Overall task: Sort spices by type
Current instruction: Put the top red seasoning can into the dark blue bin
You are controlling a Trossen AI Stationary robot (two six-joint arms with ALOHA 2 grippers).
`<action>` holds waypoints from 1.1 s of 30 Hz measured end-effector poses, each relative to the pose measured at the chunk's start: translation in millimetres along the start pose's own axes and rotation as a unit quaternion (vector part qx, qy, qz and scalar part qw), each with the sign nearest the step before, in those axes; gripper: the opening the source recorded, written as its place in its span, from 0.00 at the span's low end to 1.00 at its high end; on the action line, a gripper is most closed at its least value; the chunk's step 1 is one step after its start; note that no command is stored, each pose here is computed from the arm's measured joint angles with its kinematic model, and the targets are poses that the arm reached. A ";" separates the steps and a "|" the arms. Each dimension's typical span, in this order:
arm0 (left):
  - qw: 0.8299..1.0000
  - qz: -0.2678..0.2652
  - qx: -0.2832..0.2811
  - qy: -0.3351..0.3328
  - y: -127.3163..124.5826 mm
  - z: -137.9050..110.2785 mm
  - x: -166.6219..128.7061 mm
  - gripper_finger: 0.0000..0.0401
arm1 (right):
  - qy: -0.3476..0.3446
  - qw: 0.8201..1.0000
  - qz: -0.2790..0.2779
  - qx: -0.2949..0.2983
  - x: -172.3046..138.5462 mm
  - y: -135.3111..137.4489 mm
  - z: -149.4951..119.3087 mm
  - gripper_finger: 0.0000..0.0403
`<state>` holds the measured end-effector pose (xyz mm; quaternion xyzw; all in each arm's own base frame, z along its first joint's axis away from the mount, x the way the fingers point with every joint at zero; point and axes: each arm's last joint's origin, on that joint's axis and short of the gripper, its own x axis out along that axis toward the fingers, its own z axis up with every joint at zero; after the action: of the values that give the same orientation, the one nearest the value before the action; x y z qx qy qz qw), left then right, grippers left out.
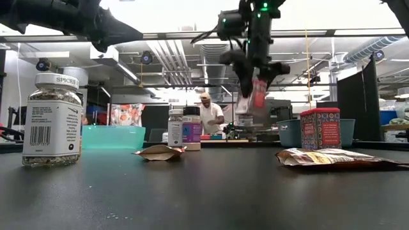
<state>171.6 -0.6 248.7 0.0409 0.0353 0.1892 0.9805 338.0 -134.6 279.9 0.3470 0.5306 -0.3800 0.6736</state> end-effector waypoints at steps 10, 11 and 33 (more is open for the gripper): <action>1.000 0.000 -0.001 0.000 0.0 0.0 0.1 0.00 | -0.029 0.988 -0.122 0.087 -51.7 -86.0 37.2 0.50; 1.000 0.000 -0.001 0.000 0.0 0.0 0.1 0.00 | -0.020 0.987 -0.131 0.095 -52.2 -95.9 39.3 0.50; 1.000 -0.001 -0.016 0.014 -0.2 -2.9 0.0 0.00 | 0.047 0.979 -0.159 0.122 21.2 -171.2 46.2 0.50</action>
<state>171.5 -0.6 245.8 0.0231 0.0458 0.1895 0.9806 211.3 -258.4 257.2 0.3555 0.5593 -0.5274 0.5317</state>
